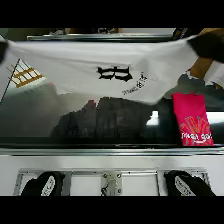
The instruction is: Fold the clothes and pants, and hang the long-sleeved shirts on hangers.
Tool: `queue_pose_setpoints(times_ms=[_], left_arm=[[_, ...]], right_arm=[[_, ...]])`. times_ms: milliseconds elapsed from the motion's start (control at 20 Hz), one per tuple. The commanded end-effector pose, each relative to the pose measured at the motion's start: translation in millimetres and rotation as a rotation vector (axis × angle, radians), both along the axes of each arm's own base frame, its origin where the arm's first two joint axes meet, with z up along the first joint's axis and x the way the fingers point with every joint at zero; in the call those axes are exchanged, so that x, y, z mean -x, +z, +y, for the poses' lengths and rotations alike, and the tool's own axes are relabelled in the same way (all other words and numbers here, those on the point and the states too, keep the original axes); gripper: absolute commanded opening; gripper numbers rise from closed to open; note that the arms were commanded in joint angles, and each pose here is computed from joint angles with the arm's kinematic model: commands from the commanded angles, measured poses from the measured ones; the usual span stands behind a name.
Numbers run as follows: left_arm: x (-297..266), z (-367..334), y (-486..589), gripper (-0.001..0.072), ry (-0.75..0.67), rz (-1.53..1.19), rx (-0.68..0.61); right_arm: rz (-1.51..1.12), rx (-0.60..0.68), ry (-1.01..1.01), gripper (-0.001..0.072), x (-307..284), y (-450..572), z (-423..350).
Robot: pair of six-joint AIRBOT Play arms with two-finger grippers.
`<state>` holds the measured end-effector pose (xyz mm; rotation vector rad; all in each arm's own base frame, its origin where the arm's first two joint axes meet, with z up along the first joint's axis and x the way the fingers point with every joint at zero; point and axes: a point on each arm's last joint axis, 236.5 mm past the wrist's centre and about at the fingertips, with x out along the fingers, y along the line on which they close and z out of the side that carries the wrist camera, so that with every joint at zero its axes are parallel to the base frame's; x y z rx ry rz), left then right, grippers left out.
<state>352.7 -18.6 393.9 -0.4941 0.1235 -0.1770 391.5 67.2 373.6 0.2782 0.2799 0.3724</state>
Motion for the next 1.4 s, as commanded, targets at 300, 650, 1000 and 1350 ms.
queue_pose_setpoints(times_ms=[300, 650, 1000, 1350], left_arm=[[159.6, -15.4, 154.5, 0.0012, 0.111, -0.480, -0.189], [12.3, 10.3, 15.3, 0.0012, 0.049, -0.012, -0.091], [-125.4, -6.1, -255.9, 0.0012, -0.089, 0.622, 0.004], [-201.5, -16.2, -380.5, 0.0012, -0.125, 0.816, 0.037]], right_arm=[[-0.471, -0.051, -0.044, 0.0011, 190.7, 154.2, 17.9], [-0.002, -0.138, -0.062, 0.0011, 88.3, 52.2, 6.3], [0.825, -0.078, 0.021, 0.0011, -50.8, -224.6, 11.3], [0.944, -0.146, -0.092, 0.0012, -131.6, -367.7, -6.2]])
